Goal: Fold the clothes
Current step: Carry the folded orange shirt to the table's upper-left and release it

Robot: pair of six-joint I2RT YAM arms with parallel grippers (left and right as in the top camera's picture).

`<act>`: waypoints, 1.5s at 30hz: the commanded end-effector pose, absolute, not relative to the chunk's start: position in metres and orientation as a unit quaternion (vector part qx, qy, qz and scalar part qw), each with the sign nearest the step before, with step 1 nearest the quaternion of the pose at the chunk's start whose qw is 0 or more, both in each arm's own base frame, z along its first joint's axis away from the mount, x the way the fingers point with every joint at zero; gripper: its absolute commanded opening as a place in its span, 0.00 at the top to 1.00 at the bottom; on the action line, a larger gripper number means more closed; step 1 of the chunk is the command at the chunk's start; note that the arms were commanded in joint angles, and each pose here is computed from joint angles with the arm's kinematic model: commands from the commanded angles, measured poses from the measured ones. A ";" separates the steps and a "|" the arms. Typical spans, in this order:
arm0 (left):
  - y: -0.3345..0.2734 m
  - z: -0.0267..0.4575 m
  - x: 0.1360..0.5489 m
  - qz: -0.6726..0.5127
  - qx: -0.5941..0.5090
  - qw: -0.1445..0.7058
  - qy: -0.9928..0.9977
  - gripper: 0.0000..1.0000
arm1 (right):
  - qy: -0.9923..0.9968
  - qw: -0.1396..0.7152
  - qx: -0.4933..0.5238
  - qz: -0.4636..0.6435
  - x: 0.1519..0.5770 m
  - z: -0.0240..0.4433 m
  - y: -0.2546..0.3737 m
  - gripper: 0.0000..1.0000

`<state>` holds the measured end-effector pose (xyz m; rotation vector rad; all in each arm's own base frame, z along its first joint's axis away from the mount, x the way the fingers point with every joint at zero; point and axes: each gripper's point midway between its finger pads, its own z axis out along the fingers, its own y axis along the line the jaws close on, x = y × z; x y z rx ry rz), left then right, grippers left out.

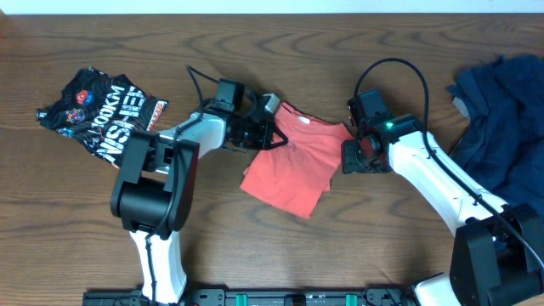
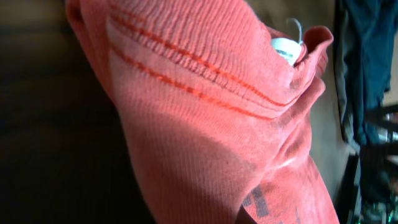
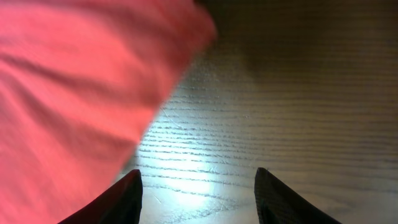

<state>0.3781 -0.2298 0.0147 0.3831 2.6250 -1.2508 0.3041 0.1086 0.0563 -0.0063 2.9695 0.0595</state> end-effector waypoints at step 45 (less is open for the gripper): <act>0.263 0.135 0.425 -0.001 -0.327 0.431 0.841 0.02 | 0.995 0.100 0.007 0.019 0.309 0.066 0.106 0.41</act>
